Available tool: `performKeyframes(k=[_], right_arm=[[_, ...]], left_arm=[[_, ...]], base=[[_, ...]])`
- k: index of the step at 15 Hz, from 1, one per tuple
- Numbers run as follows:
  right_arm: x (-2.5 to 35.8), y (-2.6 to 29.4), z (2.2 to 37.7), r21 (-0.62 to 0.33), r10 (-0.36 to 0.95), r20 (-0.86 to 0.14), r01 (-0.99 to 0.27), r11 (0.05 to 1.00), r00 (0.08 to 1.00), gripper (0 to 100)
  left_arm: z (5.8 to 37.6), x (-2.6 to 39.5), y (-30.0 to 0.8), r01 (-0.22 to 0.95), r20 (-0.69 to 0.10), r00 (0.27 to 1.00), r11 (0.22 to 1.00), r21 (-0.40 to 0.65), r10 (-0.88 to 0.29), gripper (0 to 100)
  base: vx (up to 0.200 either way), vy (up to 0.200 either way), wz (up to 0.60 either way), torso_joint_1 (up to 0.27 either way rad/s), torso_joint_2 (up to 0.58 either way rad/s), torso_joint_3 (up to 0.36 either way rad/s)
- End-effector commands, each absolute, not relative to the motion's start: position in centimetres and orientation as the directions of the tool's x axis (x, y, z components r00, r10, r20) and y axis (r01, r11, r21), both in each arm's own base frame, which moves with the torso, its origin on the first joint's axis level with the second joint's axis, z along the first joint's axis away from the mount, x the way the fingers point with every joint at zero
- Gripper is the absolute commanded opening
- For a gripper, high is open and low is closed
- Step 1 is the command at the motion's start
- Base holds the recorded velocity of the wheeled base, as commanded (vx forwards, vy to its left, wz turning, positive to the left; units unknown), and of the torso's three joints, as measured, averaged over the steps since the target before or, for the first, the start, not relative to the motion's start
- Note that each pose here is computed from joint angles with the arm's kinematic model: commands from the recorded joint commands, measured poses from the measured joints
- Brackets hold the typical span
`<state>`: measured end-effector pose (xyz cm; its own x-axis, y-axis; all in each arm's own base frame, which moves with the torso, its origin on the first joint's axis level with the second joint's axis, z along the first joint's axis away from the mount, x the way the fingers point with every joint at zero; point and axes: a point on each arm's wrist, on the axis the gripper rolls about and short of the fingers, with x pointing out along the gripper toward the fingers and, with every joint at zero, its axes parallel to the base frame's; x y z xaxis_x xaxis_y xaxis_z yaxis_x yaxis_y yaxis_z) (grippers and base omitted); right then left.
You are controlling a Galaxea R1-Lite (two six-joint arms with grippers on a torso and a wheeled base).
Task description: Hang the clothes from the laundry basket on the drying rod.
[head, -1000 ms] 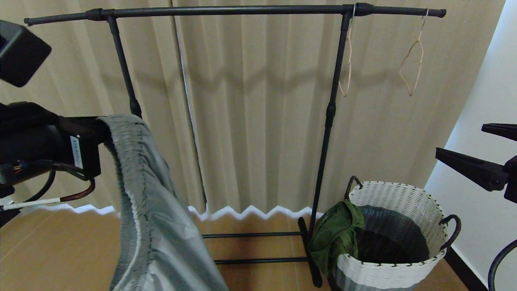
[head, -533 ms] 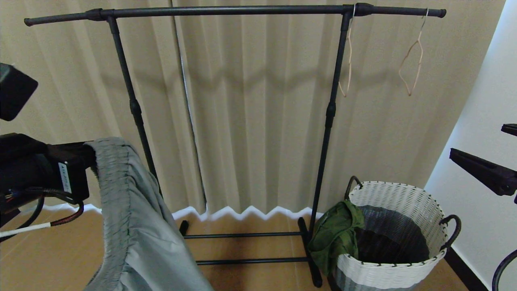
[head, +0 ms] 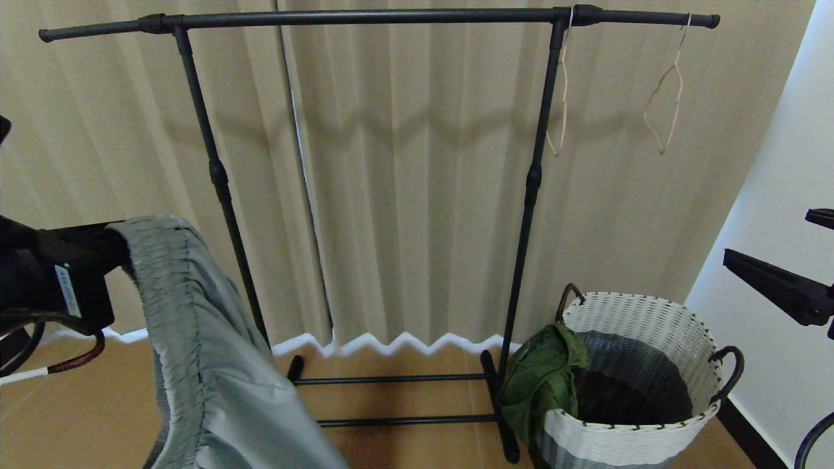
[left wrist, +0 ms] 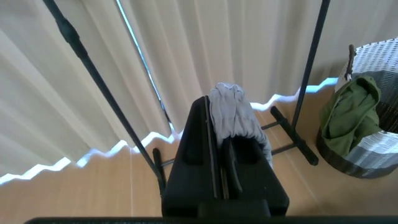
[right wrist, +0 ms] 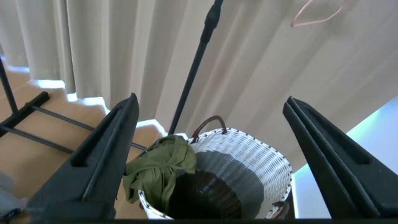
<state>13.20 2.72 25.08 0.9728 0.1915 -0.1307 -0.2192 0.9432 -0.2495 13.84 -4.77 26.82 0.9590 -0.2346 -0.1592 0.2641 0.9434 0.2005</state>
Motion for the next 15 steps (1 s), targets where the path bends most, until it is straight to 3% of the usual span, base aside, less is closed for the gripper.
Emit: performKeyframes(k=[1, 6, 15], right_arm=[[13.4, 2.7, 25.0, -0.250, 0.190, -0.135, -0.219, 0.943, 0.972, 100], [13.3, 2.7, 25.0, -0.250, 0.190, -0.135, -0.219, 0.943, 0.972, 100], [13.4, 2.6, 24.7, -0.249, 0.176, -0.147, -0.209, 0.946, 0.973, 100]], left_arm=[[26.8, 13.2, -4.5, 0.263, -0.147, 0.961, 0.941, 0.214, -0.235, 0], [26.0, 12.5, -4.3, 0.270, -0.159, 0.959, 0.926, 0.265, -0.234, 0], [25.8, 12.1, -4.1, 0.269, -0.156, 0.960, 0.924, 0.272, -0.233, 0]], base=[[0.000, 0.000, 0.00, 0.000, 0.00, 0.000], [0.000, 0.000, 0.00, 0.004, -0.03, -0.023], [0.000, 0.000, 0.00, 0.117, -0.41, -0.295]])
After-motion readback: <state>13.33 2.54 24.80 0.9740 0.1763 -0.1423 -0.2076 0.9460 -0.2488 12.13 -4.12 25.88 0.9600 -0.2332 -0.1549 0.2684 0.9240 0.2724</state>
